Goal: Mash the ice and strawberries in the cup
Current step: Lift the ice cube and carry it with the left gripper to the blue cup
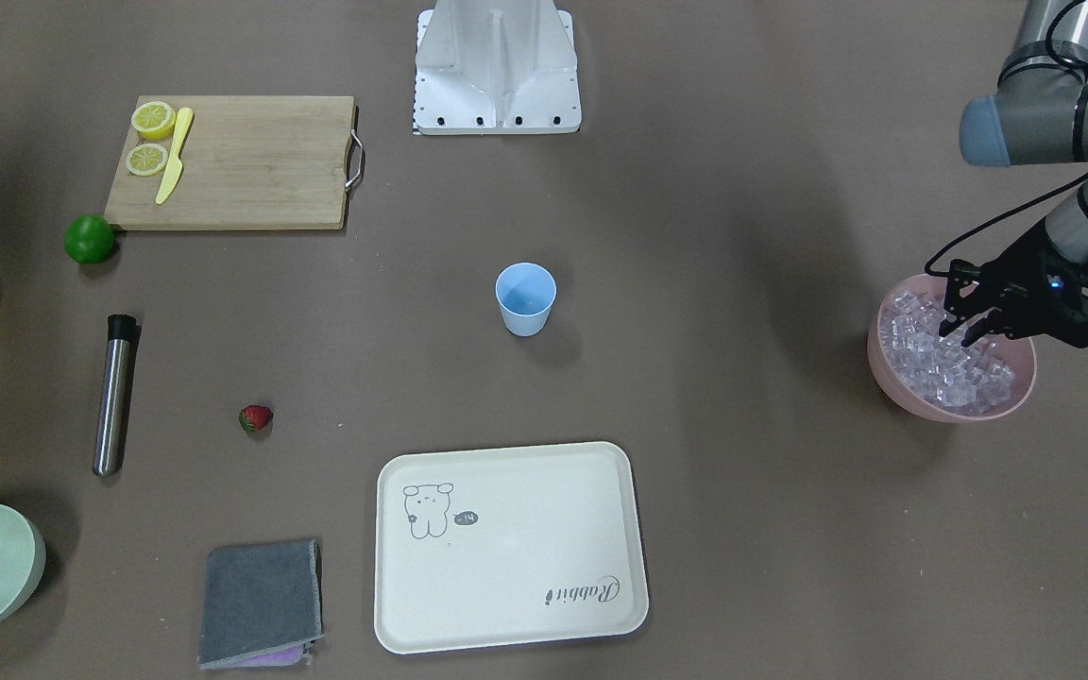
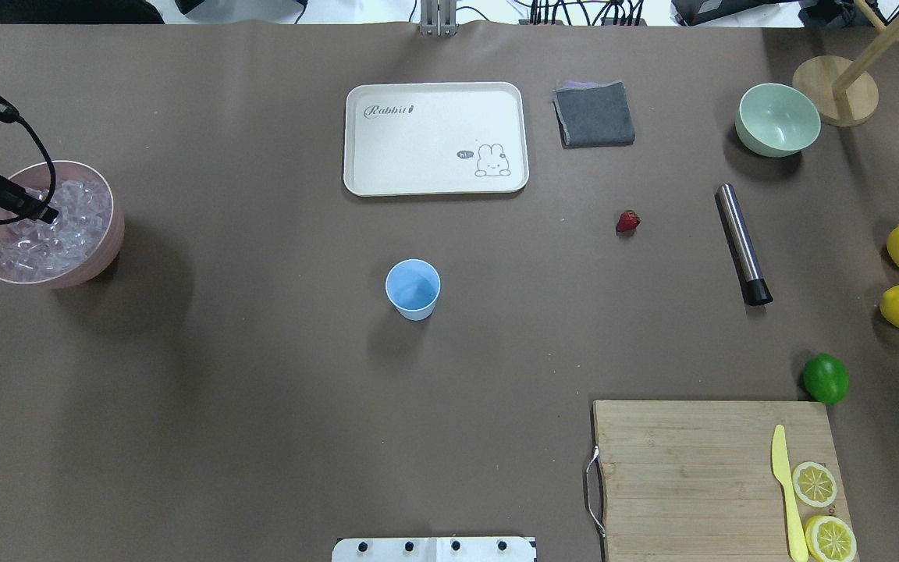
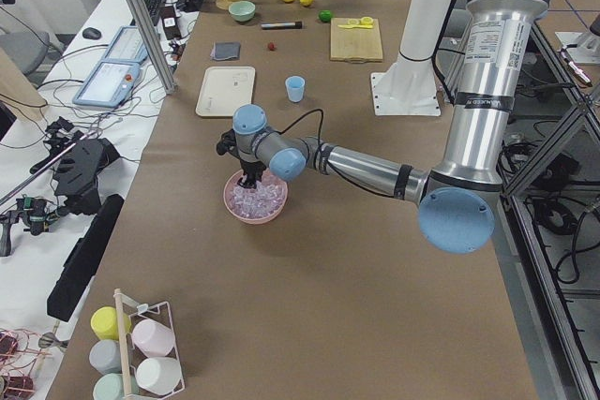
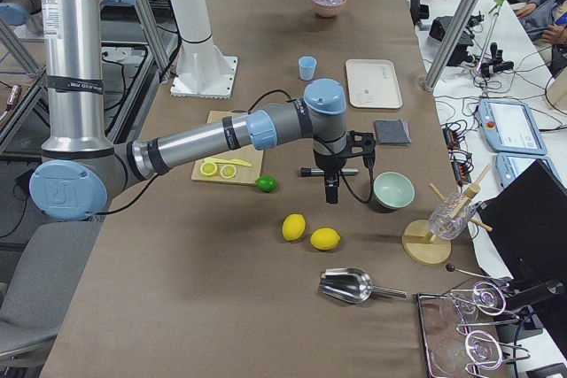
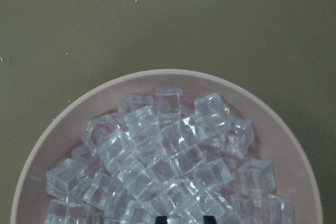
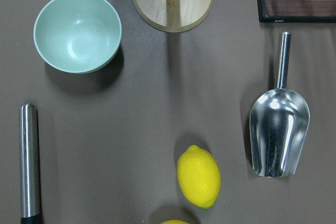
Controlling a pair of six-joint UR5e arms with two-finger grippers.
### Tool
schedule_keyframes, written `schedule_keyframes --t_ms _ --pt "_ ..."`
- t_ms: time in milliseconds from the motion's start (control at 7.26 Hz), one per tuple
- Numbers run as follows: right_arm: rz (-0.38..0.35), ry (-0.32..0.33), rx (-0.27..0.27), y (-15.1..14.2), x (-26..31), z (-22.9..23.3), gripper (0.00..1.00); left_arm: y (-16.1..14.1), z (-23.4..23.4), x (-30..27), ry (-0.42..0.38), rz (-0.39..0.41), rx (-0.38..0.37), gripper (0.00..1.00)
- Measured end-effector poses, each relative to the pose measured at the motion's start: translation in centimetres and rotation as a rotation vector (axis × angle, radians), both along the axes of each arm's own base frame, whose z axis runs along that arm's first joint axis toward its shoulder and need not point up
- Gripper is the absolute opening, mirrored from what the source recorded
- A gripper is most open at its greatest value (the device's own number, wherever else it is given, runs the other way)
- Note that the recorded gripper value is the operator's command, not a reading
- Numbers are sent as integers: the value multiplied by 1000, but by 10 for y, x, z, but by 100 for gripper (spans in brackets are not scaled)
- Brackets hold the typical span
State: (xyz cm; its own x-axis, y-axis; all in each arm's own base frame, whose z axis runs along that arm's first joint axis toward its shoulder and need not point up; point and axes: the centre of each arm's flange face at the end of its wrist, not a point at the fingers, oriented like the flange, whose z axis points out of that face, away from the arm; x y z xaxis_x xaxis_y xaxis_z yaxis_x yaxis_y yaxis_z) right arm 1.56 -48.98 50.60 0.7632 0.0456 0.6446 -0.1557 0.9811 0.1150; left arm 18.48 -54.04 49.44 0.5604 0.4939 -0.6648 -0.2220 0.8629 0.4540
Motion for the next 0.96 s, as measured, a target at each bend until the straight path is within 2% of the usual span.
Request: schedule_keyframes --t_ms 276,551,965 --pt "0 0 -5 2 0 2 100 -23 -58 2 78 1 54 0" --pt "0 -2 -7 2 0 3 100 -41 -129 30 148 2 105 0" --pt "-1 -2 -7 -1 0 3 100 -30 -228 110 266 18 86 0"
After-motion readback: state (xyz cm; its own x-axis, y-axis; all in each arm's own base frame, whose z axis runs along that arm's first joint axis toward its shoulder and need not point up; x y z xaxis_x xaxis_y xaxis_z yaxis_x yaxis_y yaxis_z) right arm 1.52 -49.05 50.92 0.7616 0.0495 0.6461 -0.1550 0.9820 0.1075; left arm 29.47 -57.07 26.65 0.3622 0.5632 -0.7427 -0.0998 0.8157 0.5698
